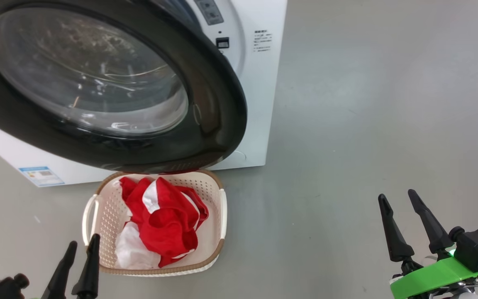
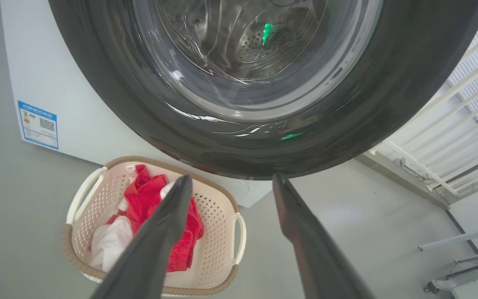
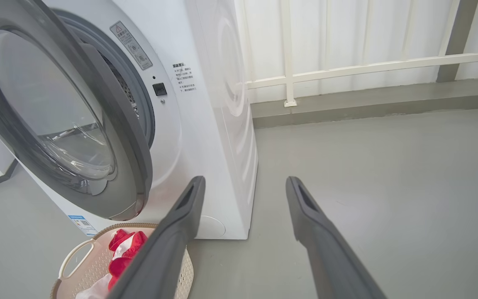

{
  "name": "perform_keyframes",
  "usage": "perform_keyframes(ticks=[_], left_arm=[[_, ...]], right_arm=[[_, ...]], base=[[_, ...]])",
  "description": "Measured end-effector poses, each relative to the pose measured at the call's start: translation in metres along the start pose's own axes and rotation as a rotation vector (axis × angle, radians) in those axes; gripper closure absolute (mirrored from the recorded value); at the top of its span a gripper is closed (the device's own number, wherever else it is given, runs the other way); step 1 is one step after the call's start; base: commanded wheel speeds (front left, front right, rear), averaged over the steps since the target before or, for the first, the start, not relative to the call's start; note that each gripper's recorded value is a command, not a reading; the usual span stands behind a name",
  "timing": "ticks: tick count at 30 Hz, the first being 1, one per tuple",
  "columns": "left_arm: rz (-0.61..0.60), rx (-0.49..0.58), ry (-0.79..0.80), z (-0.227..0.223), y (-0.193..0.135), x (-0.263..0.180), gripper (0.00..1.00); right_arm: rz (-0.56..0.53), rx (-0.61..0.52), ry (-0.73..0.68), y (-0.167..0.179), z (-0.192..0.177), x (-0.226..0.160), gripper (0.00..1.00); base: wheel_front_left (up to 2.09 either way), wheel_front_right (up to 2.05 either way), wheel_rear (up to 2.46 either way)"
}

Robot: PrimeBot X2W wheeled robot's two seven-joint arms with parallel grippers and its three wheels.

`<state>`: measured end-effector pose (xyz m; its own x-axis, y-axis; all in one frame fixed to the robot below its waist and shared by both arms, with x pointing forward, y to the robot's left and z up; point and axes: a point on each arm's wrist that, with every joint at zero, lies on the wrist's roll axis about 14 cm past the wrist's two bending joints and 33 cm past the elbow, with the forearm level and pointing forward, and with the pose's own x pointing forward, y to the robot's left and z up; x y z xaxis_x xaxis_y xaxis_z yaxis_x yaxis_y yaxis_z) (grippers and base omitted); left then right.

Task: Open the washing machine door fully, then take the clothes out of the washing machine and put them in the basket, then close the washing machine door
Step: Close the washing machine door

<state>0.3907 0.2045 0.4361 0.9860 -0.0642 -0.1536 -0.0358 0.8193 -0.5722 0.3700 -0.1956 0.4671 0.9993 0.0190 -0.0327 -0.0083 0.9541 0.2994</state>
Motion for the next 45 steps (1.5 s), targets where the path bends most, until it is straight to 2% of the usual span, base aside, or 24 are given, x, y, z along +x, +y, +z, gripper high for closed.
perform_keyframes(ticks=[10, 23, 30, 45], left_arm=[[-0.013, 0.189, -0.014, -0.008, -0.009, -0.004, 0.0], [-0.034, 0.344, -0.109, 0.012, -0.028, -0.009, 0.0], [-0.033, 0.387, -0.132, 0.017, -0.032, -0.017, 0.0], [-0.004, 0.379, -0.155, 0.019, -0.031, -0.031, 0.0]], right_arm=[[-0.044, 0.0, -0.022, -0.012, 0.007, -0.009, 0.0], [-0.077, 0.0, -0.039, -0.022, 0.013, -0.02, 0.0], [-0.084, 0.004, -0.032, -0.023, 0.01, -0.027, 0.0], [-0.072, 0.013, -0.029, -0.017, 0.008, -0.029, 0.0]], base=[[0.0, 0.0, 0.0], [0.0, 0.0, 0.0], [0.0, 0.0, 0.0], [0.0, 0.0, 0.0]])
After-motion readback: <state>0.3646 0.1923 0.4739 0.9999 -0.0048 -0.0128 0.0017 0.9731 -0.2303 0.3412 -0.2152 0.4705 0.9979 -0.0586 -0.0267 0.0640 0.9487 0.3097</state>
